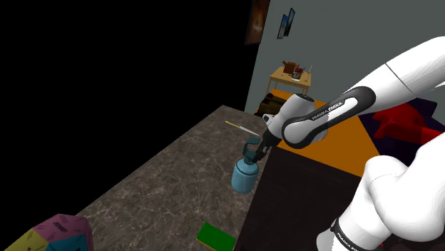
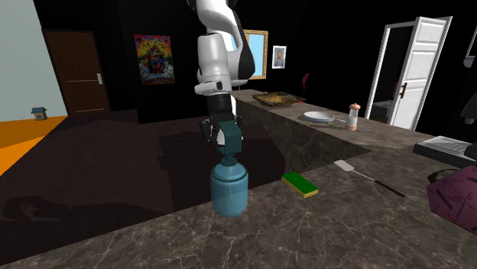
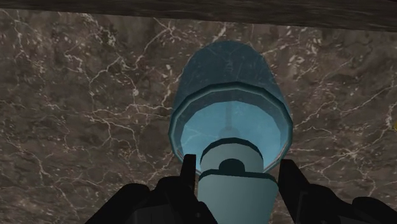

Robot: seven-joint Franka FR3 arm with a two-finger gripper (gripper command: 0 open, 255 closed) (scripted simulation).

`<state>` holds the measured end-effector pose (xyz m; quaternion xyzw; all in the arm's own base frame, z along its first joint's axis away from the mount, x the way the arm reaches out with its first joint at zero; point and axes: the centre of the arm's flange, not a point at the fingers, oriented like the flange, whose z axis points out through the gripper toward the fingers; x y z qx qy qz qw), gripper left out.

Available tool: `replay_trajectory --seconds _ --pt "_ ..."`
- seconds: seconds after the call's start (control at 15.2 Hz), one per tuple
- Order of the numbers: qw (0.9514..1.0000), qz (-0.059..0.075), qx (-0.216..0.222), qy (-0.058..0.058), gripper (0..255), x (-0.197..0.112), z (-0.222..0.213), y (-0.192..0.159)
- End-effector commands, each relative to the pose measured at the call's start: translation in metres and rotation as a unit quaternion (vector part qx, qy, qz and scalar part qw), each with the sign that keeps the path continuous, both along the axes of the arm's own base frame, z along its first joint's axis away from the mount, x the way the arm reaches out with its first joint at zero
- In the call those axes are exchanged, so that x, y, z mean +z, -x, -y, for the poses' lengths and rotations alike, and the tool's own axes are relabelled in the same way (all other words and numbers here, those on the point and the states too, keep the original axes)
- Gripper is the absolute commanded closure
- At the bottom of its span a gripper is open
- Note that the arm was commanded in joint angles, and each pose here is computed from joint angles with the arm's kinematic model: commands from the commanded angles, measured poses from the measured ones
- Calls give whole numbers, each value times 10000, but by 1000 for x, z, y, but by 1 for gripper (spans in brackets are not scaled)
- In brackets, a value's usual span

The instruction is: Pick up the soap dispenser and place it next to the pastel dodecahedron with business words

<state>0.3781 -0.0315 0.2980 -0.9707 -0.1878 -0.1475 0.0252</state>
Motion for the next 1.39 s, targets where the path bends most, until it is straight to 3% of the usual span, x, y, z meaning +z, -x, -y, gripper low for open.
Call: replay_trajectory --seconds 0.0,0.33,1.32 --pt "10000 -4 1 0 255 0 0 0" --pt "10000 -4 1 0 255 0 0 0" --pt "10000 -4 1 0 255 79 0 0"
